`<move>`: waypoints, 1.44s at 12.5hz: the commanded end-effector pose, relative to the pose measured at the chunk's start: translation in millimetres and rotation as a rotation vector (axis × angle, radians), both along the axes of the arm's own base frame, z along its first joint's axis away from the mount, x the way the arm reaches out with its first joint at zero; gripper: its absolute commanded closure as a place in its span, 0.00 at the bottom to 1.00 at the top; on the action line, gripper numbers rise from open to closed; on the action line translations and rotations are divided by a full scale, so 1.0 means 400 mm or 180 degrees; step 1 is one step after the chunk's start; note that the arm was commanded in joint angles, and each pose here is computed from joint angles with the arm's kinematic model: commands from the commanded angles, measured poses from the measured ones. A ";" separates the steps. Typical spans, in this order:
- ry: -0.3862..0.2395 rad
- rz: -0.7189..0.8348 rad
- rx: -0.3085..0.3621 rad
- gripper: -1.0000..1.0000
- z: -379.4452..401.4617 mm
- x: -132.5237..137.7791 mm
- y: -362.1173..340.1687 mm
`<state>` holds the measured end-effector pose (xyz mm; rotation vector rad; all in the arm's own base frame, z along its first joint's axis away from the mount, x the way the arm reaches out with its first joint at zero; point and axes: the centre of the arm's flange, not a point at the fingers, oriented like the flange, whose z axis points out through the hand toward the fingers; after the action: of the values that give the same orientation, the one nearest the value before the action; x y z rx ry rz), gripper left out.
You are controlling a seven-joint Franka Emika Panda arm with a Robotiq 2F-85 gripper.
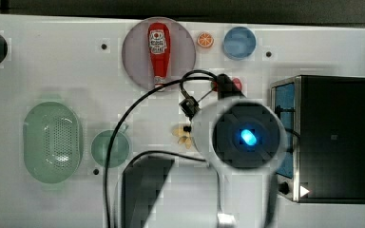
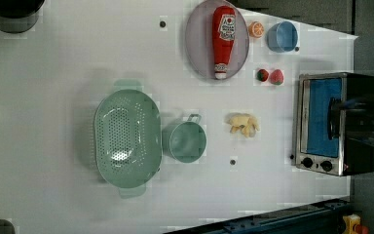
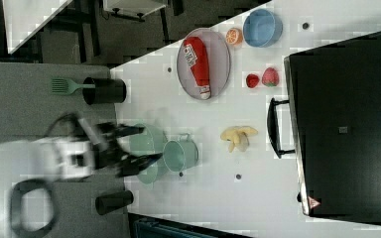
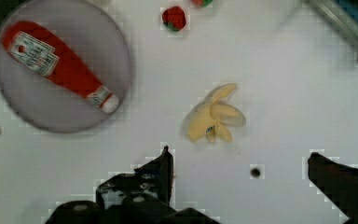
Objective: Pick Banana and place it in mug.
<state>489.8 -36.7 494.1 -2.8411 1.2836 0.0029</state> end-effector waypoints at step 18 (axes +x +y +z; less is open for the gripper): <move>0.0298 0.2465 0.0003 0.28 -0.868 -0.017 0.033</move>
<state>484.7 -22.0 148.2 -3.1455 0.2156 0.1433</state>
